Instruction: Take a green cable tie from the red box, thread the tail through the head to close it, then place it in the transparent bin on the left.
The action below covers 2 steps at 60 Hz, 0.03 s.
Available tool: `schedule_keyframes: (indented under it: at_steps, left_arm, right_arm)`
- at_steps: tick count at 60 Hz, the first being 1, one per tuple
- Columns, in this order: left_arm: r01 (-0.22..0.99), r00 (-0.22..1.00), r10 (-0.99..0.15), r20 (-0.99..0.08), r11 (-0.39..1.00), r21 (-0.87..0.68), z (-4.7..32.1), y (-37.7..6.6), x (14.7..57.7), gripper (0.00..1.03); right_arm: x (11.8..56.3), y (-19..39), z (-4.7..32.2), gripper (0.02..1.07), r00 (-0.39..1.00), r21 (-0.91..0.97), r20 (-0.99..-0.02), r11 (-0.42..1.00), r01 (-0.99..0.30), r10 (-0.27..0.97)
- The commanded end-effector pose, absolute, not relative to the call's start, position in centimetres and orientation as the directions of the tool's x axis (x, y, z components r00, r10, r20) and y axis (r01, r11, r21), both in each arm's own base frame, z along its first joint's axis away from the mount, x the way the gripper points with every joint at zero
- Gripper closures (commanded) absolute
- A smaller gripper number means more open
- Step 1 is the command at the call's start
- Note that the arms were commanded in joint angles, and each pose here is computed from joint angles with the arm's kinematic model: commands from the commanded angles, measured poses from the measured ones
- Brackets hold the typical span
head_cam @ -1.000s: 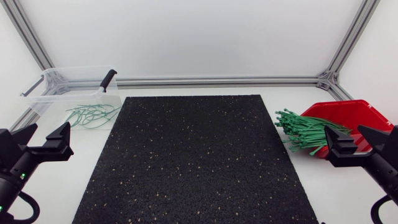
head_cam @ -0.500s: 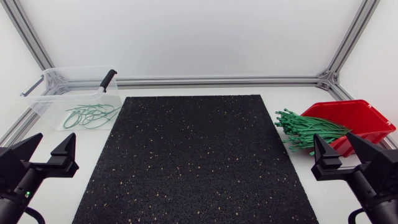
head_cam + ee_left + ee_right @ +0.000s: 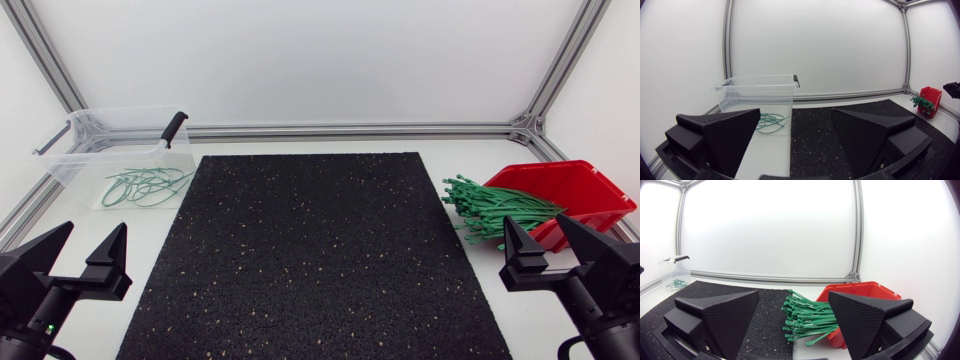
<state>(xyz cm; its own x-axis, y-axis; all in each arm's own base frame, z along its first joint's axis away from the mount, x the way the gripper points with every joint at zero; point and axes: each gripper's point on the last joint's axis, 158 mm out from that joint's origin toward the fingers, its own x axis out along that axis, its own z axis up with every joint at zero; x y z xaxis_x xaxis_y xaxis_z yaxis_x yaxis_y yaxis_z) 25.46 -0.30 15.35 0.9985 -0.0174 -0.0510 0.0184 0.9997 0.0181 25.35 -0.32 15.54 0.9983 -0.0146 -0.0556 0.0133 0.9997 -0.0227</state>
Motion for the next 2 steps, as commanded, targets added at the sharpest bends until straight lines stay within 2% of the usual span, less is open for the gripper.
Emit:
schedule_keyframes:
  at_steps: [1,2]
  left_arm:
    - [0.014,0.995,-0.014,-0.097,1.000,-0.001,13.15,-0.27,25.52,0.05]
    - [0.014,0.995,-0.014,-0.097,1.000,-0.001,13.15,-0.27,25.52,0.05]
  right_arm:
    - [25.44,-0.19,14.91,0.06,0.998,-0.001,-0.057,1.000,0.010,-0.010]
    - [25.44,-0.19,14.91,0.06,0.998,-0.001,-0.057,1.000,0.010,-0.010]
